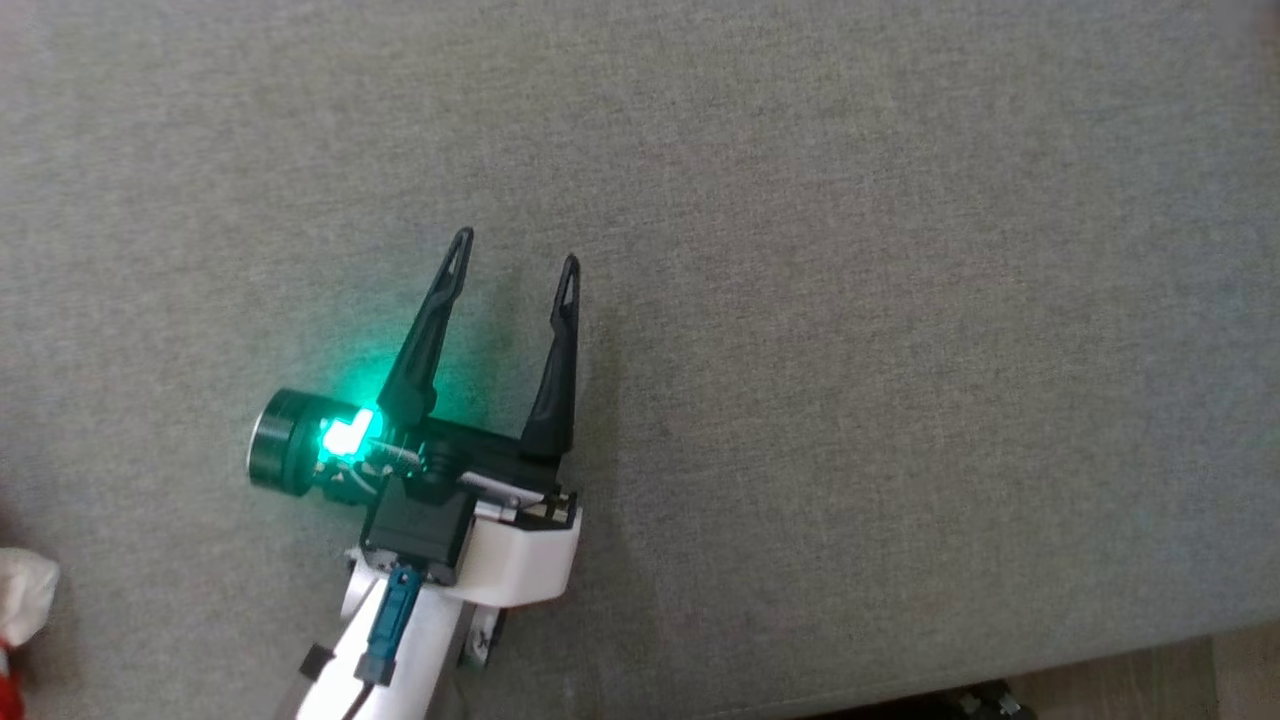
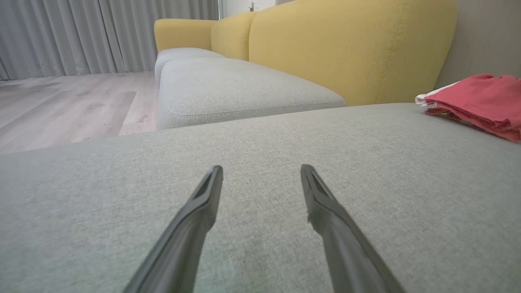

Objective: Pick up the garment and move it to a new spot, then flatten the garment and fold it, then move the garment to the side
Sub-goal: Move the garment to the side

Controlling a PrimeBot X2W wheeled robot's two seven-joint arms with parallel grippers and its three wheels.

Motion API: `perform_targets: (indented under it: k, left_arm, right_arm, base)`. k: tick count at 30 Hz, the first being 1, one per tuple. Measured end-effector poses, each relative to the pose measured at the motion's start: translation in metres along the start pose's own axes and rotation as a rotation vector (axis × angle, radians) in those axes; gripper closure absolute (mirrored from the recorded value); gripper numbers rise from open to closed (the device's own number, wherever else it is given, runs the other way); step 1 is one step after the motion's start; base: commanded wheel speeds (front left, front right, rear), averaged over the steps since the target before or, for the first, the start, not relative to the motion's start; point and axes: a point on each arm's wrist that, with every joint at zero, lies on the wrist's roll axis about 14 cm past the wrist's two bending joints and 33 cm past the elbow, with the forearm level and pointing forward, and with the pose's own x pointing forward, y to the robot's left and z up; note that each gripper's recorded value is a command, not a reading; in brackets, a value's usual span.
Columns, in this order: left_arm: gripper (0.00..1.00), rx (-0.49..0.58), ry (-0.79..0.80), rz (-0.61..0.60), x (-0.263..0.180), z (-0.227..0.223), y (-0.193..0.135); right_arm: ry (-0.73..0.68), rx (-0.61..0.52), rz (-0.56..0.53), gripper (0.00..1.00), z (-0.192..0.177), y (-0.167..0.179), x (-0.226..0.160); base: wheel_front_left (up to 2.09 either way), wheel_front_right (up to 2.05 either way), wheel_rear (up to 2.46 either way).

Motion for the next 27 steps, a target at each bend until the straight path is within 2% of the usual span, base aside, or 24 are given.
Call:
perform_targets:
  k: [4,5,6,10,13,19,27]
  left_arm:
    - [0.0,-0.01,-0.001,-0.007,0.005,-0.003,-0.001]
    - [0.0,-0.009,-0.002,-0.005,0.004,-0.003,-0.001]
    - [0.0,-0.008,-0.003,-0.003,0.005,-0.003,0.0]
    - [0.0,0.005,-0.013,0.005,0.004,0.002,0.003]
    - [0.0,0.012,-0.02,0.02,0.002,0.009,0.006]
    - [0.0,0.016,-0.028,0.061,-0.015,0.025,0.012]
    - [0.0,0.019,-0.021,0.159,-0.062,0.043,0.026]
  right_arm:
    - [0.008,-0.036,-0.032,1.0,-0.004,-0.009,0.004]
    - [0.005,-0.041,-0.042,0.6,-0.004,-0.012,0.005]
    - [0.004,-0.042,-0.052,0.0,-0.004,-0.014,0.005]
    - [-0.074,-0.054,-0.081,0.0,0.012,-0.02,0.005]
    - [-0.158,-0.056,-0.059,0.0,0.028,-0.002,0.003]
    - [-0.298,0.035,0.12,0.0,0.05,0.089,-0.02]
    - [-0.315,0.204,0.386,0.0,0.022,0.208,-0.1]
  base:
    - [0.0,0.0,0.0]
    - [0.0,0.0,0.0]
    - [0.0,0.0,0.0]
    - [0.0,0.0,0.0]
    - [0.0,0.0,0.0]
    - [0.0,0.0,0.0]
    - [0.0,0.0,0.0]
